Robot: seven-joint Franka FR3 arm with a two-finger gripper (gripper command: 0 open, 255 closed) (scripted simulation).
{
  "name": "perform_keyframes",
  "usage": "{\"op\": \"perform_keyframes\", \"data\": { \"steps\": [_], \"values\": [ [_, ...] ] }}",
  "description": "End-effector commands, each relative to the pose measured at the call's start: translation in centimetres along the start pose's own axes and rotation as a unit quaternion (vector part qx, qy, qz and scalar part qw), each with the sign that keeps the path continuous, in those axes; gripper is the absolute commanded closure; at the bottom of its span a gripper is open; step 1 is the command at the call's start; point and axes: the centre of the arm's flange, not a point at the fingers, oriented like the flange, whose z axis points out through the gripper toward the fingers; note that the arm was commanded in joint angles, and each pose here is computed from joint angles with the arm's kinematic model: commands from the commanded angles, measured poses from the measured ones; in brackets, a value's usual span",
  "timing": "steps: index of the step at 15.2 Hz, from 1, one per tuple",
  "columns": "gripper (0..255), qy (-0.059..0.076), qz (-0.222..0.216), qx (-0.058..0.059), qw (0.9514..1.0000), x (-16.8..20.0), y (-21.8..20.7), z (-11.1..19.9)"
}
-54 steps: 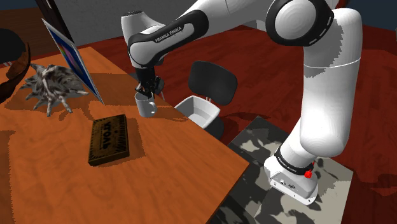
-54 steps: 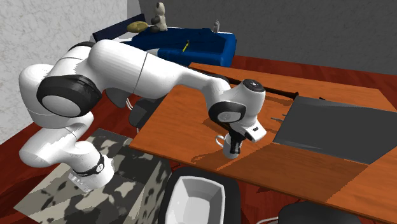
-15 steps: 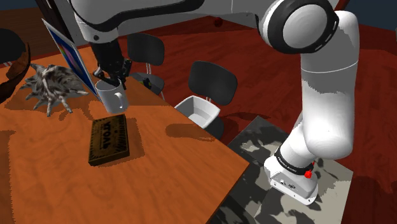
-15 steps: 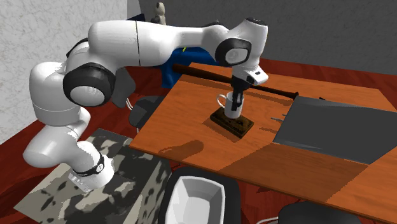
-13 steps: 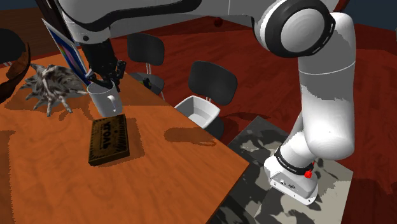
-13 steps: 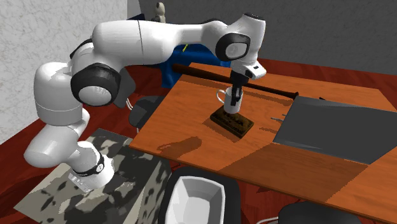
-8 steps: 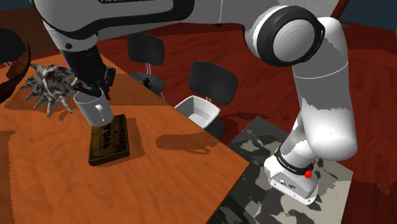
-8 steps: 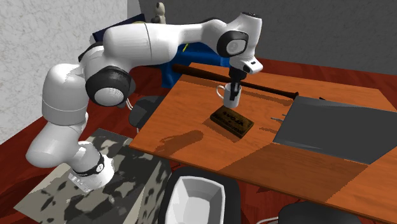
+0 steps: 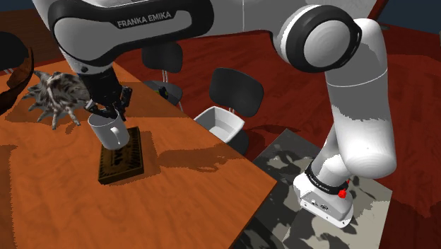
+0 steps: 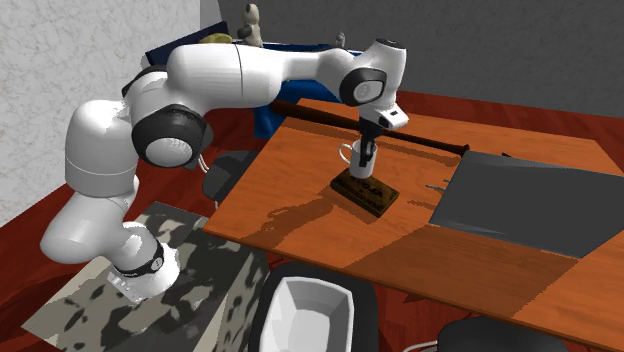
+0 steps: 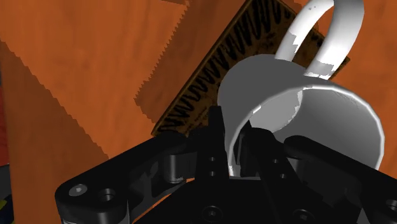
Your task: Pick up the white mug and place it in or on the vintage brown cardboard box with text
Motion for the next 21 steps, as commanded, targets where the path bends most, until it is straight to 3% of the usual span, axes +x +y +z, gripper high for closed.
{"op": "perform_keyframes", "data": {
  "steps": [1, 8, 16, 17, 21],
  "values": [
    [255, 0.0, 0.0, 0.0, 1.0, 0.1, 0.1, 1.1],
    [255, 0.0, 0.0, 0.0, 1.0, 0.2, 0.1, 4.9],
    [255, 0.0, 0.0, 0.0, 1.0, 0.2, 0.1, 4.9],
    [0, 0.0, 0.0, 0.0, 1.0, 0.2, 0.1, 4.9],
    [0, 0.0, 0.0, 0.0, 1.0, 0.2, 0.1, 4.9]
  ]
}}
